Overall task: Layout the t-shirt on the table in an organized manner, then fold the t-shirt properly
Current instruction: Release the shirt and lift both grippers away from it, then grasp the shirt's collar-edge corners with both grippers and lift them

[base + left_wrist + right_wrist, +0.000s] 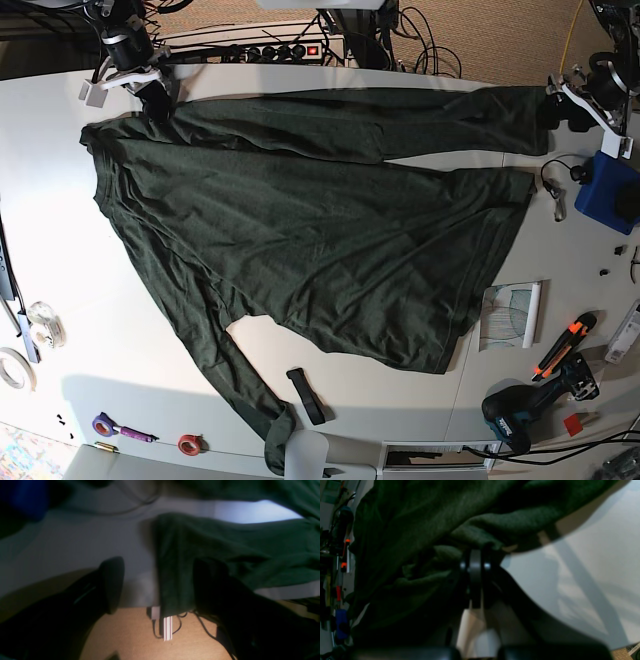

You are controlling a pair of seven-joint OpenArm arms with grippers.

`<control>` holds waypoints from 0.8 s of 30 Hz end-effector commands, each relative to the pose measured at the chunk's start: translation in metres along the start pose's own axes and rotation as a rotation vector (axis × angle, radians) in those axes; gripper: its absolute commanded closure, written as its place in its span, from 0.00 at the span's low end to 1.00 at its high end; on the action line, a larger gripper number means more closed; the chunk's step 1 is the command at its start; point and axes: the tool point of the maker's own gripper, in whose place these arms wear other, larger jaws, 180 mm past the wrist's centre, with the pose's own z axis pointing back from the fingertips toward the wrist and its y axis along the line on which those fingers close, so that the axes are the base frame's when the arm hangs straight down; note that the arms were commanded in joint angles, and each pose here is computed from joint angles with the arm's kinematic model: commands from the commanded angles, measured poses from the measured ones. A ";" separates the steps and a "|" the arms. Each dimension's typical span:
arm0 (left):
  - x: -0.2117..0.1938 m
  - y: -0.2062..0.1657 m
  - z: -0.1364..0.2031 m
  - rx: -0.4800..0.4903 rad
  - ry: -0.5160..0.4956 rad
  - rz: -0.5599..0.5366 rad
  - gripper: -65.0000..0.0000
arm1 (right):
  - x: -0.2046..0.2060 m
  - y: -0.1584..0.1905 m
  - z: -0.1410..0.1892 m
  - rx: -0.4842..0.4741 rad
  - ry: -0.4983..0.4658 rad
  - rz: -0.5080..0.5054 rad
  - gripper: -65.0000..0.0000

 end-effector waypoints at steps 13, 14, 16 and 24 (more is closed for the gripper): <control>-0.016 -0.006 -0.009 -0.158 -0.005 0.168 0.33 | 0.010 0.004 0.003 0.021 -0.034 0.010 1.00; -0.017 -0.010 -0.010 -0.183 0.001 0.176 0.33 | 0.010 0.004 0.002 0.021 -0.034 0.010 1.00; -0.019 -0.016 -0.010 -0.225 0.006 0.182 0.33 | 0.009 0.004 0.003 0.021 -0.033 0.010 1.00; -0.028 -0.023 -0.008 -0.259 0.057 0.172 0.33 | 0.009 0.004 0.003 0.021 -0.034 0.010 1.00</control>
